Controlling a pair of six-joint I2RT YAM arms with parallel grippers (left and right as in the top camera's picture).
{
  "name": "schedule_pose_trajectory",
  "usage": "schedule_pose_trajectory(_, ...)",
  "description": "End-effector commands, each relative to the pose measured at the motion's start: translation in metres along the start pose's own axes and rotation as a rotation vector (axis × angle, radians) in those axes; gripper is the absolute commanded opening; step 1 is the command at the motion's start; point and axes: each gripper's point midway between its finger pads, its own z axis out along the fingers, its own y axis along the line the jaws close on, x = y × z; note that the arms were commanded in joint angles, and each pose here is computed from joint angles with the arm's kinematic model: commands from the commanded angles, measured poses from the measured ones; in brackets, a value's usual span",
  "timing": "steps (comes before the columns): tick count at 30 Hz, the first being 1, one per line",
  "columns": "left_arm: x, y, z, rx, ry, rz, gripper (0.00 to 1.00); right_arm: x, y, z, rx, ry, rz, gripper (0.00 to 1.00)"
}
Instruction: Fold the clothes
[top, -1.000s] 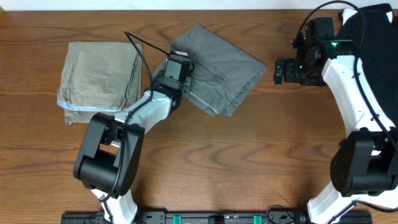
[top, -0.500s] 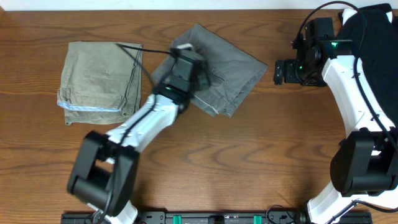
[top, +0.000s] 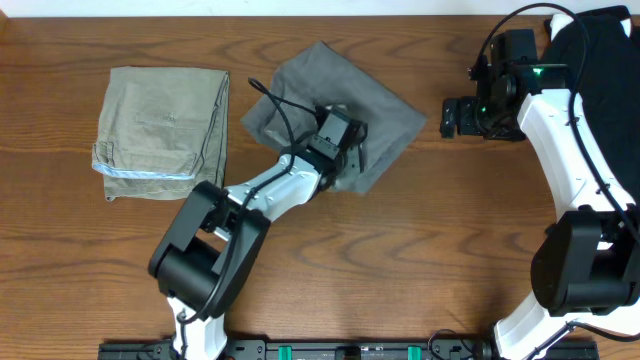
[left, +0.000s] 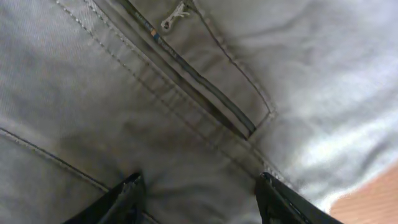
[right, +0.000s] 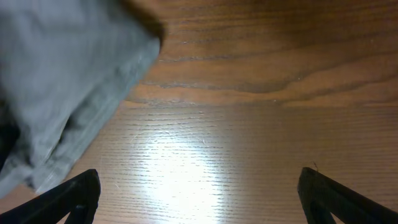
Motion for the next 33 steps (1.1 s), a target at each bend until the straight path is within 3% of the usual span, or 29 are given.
schedule_pose_trajectory(1,0.020,0.023,-0.007,-0.080,0.077,0.114,0.60,0.000,-0.003,0.000,0.007,0.000,0.010,0.99)
schedule_pose_trajectory(7,0.032,0.041,-0.020,-0.151,0.148,0.349,0.61,0.000,-0.003,0.000,0.007,0.000,0.010,0.99)
schedule_pose_trajectory(14,0.026,0.055,-0.025,-0.231,0.135,0.401,0.62,0.000,-0.003,0.000,0.007,0.001,0.011,0.99)
schedule_pose_trajectory(23,-0.013,0.030,-0.063,-0.171,-0.016,0.356,0.63,-0.001,0.005,0.000,-0.039,0.000,0.010,0.99)
schedule_pose_trajectory(26,-0.030,0.019,-0.074,-0.132,-0.101,0.254,0.63,-0.002,0.008,0.000,-0.048,-0.007,0.006,0.99)
schedule_pose_trajectory(33,-0.058,-0.036,-0.066,0.133,-0.215,0.099,0.56,-0.004,0.010,0.000,-0.050,-0.013,0.001,0.99)
